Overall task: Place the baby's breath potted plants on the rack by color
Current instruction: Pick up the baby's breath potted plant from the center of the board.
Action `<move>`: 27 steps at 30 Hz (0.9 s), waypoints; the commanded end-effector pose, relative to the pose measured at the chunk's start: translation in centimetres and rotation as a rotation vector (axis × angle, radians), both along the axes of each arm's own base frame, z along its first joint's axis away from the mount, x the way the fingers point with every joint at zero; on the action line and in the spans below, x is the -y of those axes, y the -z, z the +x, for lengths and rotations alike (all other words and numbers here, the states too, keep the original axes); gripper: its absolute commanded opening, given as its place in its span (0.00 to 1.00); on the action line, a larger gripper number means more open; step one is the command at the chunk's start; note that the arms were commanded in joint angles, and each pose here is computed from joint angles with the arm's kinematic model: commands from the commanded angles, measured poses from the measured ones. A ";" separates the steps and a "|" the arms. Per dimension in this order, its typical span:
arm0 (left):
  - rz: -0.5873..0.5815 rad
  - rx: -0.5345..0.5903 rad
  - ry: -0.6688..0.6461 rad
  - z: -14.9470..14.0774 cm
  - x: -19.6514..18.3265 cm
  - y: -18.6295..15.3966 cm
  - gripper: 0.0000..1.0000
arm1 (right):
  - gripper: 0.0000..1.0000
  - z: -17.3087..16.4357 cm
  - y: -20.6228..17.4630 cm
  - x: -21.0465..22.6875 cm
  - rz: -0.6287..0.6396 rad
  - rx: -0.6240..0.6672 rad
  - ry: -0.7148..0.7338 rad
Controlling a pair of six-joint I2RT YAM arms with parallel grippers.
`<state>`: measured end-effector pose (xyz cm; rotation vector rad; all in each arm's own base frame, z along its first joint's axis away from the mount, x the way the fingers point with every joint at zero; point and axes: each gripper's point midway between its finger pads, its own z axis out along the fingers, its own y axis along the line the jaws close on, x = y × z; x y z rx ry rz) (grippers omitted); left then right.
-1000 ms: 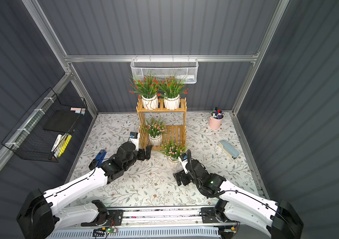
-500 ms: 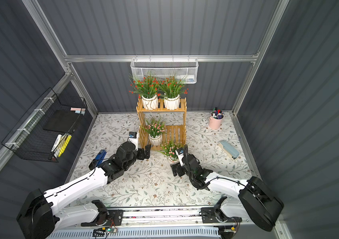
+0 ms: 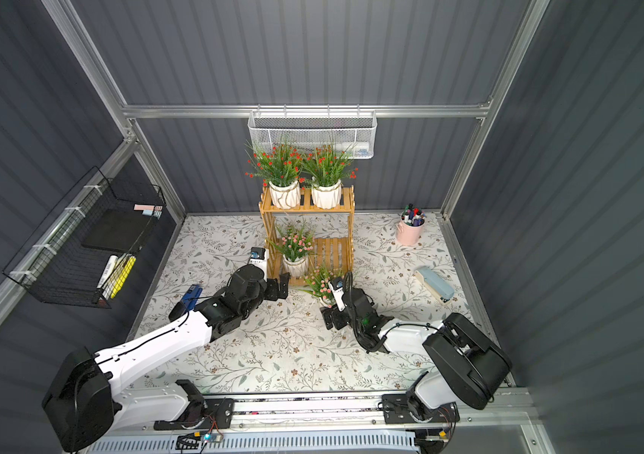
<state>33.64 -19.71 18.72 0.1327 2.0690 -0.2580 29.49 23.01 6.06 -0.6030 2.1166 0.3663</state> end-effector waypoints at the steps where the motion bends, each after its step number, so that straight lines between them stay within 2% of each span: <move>1: 0.009 0.000 -0.015 0.1 -0.1 -0.4 0.99 | 0.99 1.5 -1.4 -0.6 0.014 0.075 -0.006; 17: 0.025 -0.009 -0.036 -0.4 -0.9 -0.5 1.00 | 0.99 3.6 -0.4 -1.5 -0.007 0.141 -0.013; 27: 0.036 -0.016 -0.078 -0.9 -2.1 -0.1 0.99 | 0.77 2.4 -1.0 -2.6 0.008 0.148 -0.085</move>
